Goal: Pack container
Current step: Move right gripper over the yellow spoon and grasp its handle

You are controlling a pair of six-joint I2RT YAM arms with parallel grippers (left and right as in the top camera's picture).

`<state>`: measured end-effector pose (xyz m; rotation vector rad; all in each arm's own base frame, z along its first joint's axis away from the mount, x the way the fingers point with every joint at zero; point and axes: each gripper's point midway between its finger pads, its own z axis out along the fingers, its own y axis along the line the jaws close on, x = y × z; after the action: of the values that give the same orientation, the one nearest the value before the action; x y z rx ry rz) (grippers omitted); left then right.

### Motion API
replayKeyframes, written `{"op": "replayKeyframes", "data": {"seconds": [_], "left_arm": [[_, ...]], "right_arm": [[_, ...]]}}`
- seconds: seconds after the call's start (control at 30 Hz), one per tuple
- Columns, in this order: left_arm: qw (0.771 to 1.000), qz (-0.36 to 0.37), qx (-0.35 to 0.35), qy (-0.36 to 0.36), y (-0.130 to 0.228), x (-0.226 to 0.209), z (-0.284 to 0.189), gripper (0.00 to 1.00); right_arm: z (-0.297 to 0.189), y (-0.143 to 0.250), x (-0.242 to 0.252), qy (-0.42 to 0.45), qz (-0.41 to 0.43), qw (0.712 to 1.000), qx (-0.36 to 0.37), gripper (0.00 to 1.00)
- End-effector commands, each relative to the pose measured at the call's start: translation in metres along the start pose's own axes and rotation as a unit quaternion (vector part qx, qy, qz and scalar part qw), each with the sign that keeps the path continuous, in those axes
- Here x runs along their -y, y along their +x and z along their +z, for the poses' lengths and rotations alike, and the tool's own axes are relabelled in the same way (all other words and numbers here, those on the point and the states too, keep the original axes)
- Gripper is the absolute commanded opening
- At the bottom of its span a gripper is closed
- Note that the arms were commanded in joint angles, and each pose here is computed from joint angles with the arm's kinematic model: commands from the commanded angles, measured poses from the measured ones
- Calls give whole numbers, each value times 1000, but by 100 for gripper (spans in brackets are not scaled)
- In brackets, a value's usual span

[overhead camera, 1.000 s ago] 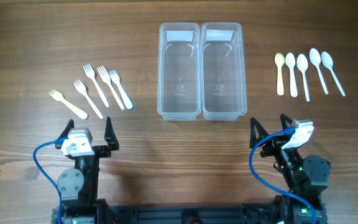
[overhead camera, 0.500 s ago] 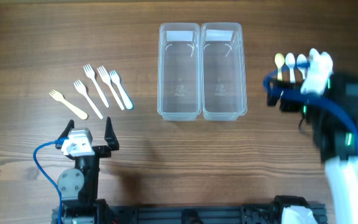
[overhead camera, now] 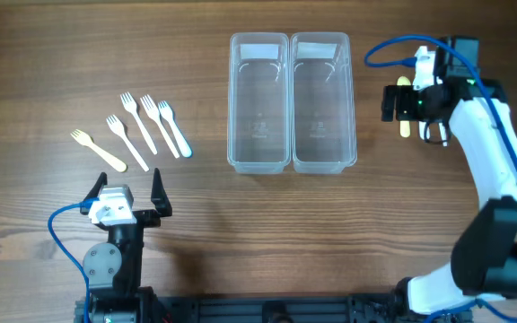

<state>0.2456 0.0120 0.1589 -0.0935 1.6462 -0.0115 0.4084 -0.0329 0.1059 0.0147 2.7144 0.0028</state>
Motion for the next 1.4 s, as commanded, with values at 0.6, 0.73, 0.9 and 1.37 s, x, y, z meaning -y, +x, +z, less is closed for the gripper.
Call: {"op": "replayKeyframes", "data": {"seconds": [0.6,0.73,0.9,1.37], "left_arm": [[1000,10,1,8,1,3,0,100],[1000,10,1,8,1,3,0,100],[1000,10,1,8,1,3,0,100],[1000,10,1,8,1,3,0,100]], "right_arm": [[34,-20,34,74,22,997,21,96],[51,-14,41,74,41,996,7,95],[76,2,37,52,45,997,-25,93],[108,12,28,25,46,998,-42,87]]}}
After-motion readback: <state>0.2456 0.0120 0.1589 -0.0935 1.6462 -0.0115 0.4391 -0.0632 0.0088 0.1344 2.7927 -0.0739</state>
